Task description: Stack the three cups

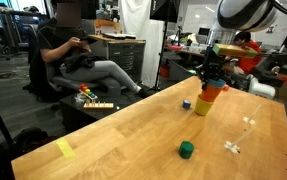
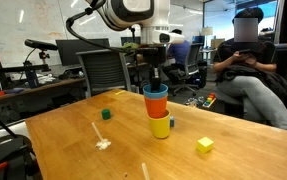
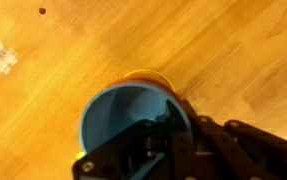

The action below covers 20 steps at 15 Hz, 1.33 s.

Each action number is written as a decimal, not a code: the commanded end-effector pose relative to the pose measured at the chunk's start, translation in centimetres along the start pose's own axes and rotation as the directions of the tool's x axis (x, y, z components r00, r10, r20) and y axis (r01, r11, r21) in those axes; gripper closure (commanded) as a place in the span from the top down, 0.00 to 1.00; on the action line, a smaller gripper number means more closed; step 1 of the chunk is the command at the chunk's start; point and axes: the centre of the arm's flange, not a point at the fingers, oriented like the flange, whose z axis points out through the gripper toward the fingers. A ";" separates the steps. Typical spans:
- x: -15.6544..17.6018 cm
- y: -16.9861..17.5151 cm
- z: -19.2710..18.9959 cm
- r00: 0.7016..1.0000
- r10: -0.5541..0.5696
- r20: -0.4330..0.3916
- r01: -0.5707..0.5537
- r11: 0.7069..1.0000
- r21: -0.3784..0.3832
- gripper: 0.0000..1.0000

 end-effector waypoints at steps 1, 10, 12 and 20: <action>0.4 -0.3 -0.7 1.000 0.021 0.000 -0.021 1.000 0.011 0.02; 0.5 0.1 -0.2 1.000 0.028 -0.009 -0.028 1.000 -0.010 0.18; 0.6 0.3 0.0 0.999 0.035 -0.008 -0.035 0.999 -0.012 0.40; 0.6 0.5 -0.6 1.000 0.027 -0.008 -0.027 1.000 -0.010 1.00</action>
